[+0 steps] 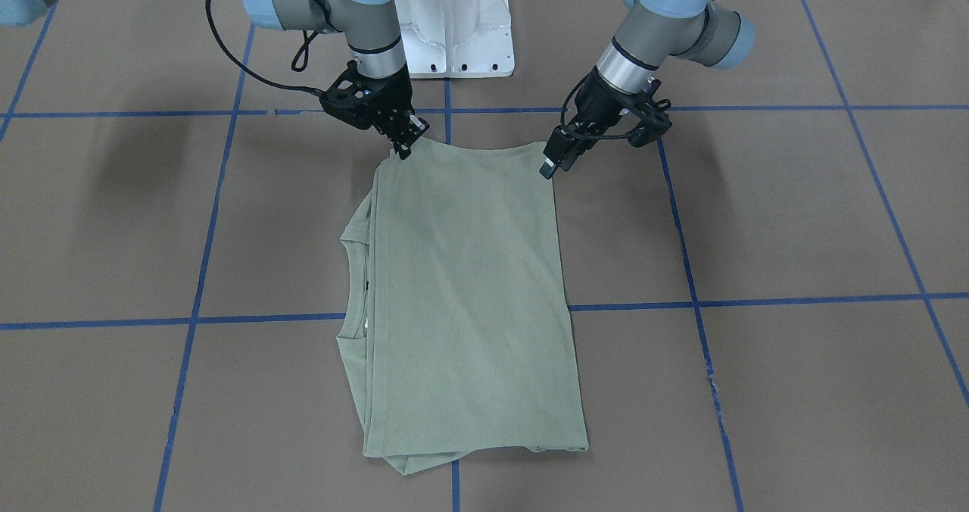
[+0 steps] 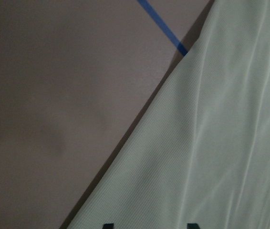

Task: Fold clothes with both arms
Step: 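Lower the left gripper to the shirt's other near corner and grasp it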

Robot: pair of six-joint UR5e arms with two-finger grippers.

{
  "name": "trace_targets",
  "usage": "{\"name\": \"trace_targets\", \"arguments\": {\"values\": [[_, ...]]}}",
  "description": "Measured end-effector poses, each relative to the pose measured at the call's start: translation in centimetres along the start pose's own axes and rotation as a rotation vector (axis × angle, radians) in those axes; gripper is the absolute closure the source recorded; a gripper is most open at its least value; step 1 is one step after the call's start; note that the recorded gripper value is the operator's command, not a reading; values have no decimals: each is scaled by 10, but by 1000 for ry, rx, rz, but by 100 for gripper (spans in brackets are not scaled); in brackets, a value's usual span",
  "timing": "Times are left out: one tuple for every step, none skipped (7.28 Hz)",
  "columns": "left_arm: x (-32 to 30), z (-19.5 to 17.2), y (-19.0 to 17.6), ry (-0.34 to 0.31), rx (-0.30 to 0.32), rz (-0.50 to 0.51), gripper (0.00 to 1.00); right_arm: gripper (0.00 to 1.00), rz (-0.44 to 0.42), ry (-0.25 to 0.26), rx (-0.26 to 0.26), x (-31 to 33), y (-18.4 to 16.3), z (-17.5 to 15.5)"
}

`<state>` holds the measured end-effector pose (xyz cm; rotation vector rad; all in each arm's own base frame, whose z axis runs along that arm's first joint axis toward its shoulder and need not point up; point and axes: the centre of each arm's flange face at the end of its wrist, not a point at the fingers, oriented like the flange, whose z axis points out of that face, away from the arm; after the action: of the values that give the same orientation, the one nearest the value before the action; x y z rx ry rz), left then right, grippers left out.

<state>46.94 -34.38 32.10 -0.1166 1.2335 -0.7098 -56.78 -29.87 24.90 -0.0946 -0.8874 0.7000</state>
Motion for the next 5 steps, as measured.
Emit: {"name": "trace_targets", "arguments": {"values": [[-9,8,13,-29,10,7,40,100,0,0,0,0,0,0],[-16,14,23,-53,17,15,40,100,0,0,0,0,0,0],[-21,18,29,-68,18,19,40,100,0,0,0,0,0,0],[-24,20,34,-84,17,23,40,100,0,-1,-1,0,0,-1],[-27,22,38,-98,16,26,40,100,0,-1,-1,0,0,-1]]}}
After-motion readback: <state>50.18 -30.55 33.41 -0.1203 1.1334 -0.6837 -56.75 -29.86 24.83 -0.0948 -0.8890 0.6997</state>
